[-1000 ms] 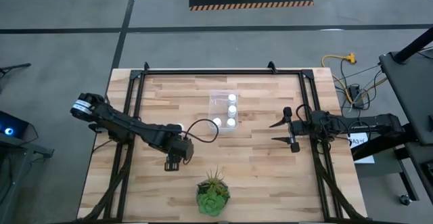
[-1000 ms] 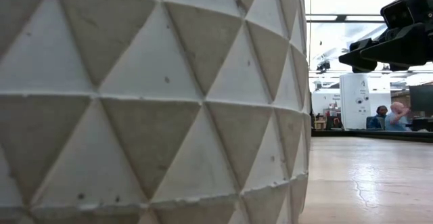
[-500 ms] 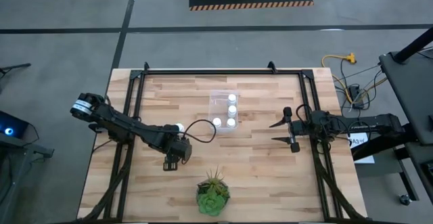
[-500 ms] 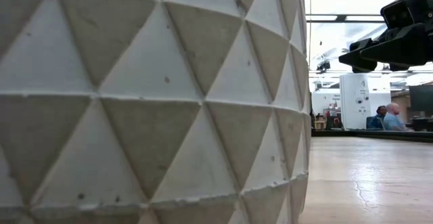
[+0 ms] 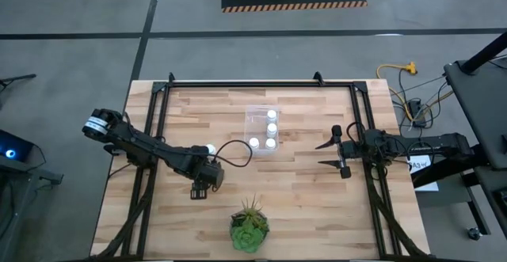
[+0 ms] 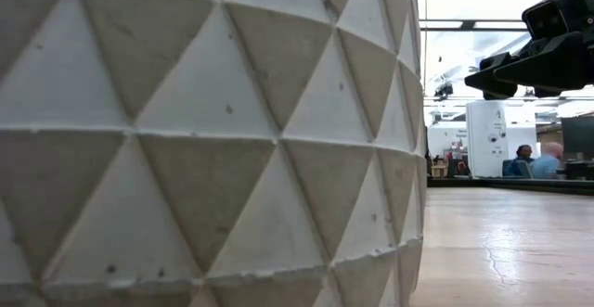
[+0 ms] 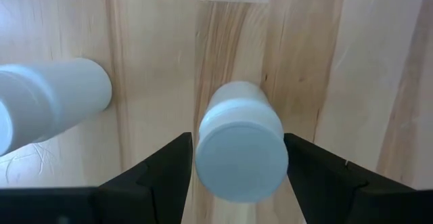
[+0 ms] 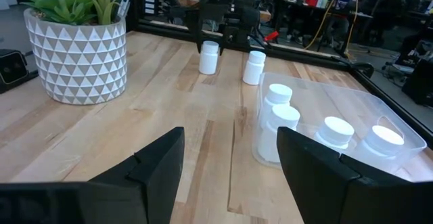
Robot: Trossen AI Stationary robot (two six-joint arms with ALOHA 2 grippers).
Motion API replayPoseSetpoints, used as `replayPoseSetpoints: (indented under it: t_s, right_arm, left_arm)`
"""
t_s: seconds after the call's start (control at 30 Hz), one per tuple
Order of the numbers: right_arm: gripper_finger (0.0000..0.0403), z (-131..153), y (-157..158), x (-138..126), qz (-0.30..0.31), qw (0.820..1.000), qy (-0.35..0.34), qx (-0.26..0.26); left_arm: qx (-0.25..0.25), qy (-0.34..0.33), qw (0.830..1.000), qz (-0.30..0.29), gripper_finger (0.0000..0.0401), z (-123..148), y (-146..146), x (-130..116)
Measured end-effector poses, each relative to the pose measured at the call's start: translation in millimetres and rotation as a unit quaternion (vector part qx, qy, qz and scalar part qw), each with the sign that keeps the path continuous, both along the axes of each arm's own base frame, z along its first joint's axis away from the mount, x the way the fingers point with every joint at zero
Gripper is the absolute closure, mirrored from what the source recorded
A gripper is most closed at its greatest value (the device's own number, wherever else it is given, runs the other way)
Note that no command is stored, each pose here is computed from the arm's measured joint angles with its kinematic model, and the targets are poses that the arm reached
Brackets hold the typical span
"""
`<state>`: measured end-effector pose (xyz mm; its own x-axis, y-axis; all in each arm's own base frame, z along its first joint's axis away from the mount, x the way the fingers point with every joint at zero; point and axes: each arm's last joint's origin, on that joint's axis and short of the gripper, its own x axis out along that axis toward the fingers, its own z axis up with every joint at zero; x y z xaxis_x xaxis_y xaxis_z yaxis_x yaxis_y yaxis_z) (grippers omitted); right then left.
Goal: Pick and place pill bottles into a basket
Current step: Put the white pill bottle into the transparent bin
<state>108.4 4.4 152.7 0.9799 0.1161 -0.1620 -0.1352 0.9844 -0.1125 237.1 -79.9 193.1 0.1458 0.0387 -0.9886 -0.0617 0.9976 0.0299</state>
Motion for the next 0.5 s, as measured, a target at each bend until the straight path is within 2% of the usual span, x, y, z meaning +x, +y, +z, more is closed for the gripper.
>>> replayPoseSetpoints:
  t_s: [0.33,0.5]
  right_arm:
    - [0.0177,0.0,0.0,0.0,0.000,1.000,0.000,0.000]
    - [0.0177,0.0,0.0,0.0,0.000,1.000,0.000,0.000]
  left_arm:
    - [-0.004,-0.012,1.000,0.000,0.0192,0.3,-0.8,2.2]
    - [-0.004,-0.011,1.000,0.000,0.0212,0.3,-0.8,2.2]
